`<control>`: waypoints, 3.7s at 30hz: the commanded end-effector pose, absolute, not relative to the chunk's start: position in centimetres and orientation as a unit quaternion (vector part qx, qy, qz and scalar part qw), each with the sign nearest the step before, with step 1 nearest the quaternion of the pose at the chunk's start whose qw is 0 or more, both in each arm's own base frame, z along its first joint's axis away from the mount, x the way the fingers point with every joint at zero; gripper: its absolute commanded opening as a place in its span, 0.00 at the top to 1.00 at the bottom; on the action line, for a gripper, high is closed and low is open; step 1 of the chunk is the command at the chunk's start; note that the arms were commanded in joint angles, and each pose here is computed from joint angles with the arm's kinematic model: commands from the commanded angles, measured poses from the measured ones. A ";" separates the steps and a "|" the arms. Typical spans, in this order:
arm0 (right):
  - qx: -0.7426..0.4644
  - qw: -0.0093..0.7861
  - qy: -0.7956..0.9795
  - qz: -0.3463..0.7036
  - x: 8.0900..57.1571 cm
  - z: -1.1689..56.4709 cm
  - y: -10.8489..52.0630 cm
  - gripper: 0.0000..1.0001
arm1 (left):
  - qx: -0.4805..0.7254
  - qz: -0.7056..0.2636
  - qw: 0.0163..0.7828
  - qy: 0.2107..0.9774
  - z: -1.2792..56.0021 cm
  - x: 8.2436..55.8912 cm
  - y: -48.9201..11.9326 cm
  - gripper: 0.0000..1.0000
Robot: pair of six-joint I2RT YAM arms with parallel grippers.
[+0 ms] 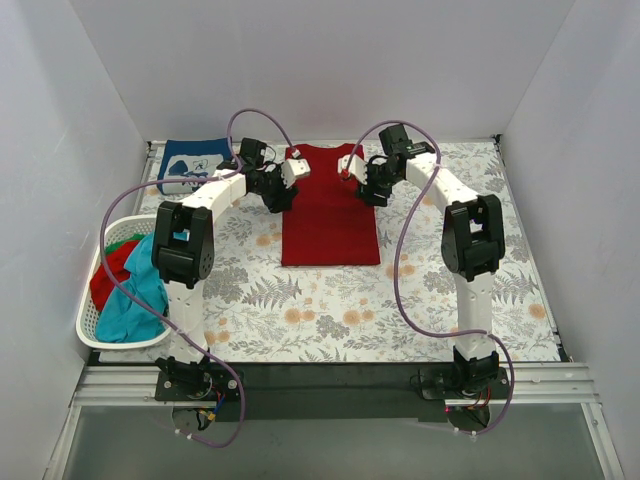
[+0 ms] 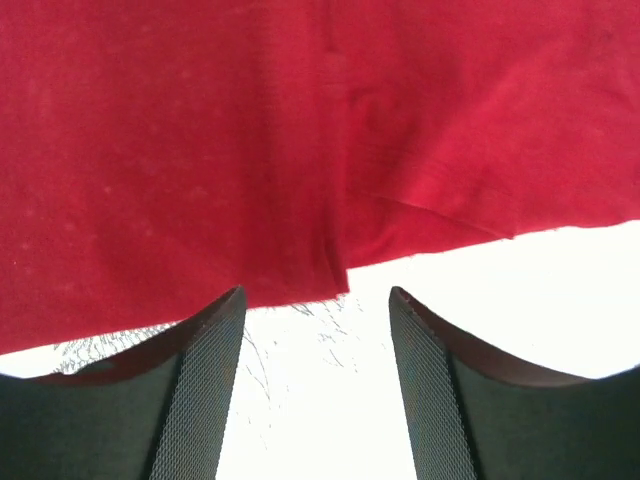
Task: Fold and stack the t-shirts
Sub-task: Fold the tshirt
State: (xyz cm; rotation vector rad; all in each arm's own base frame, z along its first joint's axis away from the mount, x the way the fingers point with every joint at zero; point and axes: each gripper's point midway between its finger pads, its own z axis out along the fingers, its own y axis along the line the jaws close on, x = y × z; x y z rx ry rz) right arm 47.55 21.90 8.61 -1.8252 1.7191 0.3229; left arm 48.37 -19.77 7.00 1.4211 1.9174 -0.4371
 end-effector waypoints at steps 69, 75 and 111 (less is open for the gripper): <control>-0.197 0.052 0.811 0.548 31.7 7.0 24.3 0.09 | 0.010 -0.542 0.116 0.832 8.2 32.5 -25.5 0.34; -0.203 0.039 0.836 0.508 30.8 3.2 22.7 0.14 | -0.026 -0.520 0.086 0.849 5.1 32.6 -24.1 0.35; -0.651 0.203 0.712 0.168 30.6 3.5 21.2 0.49 | 0.452 -0.270 0.303 0.794 7.1 30.6 -20.6 0.66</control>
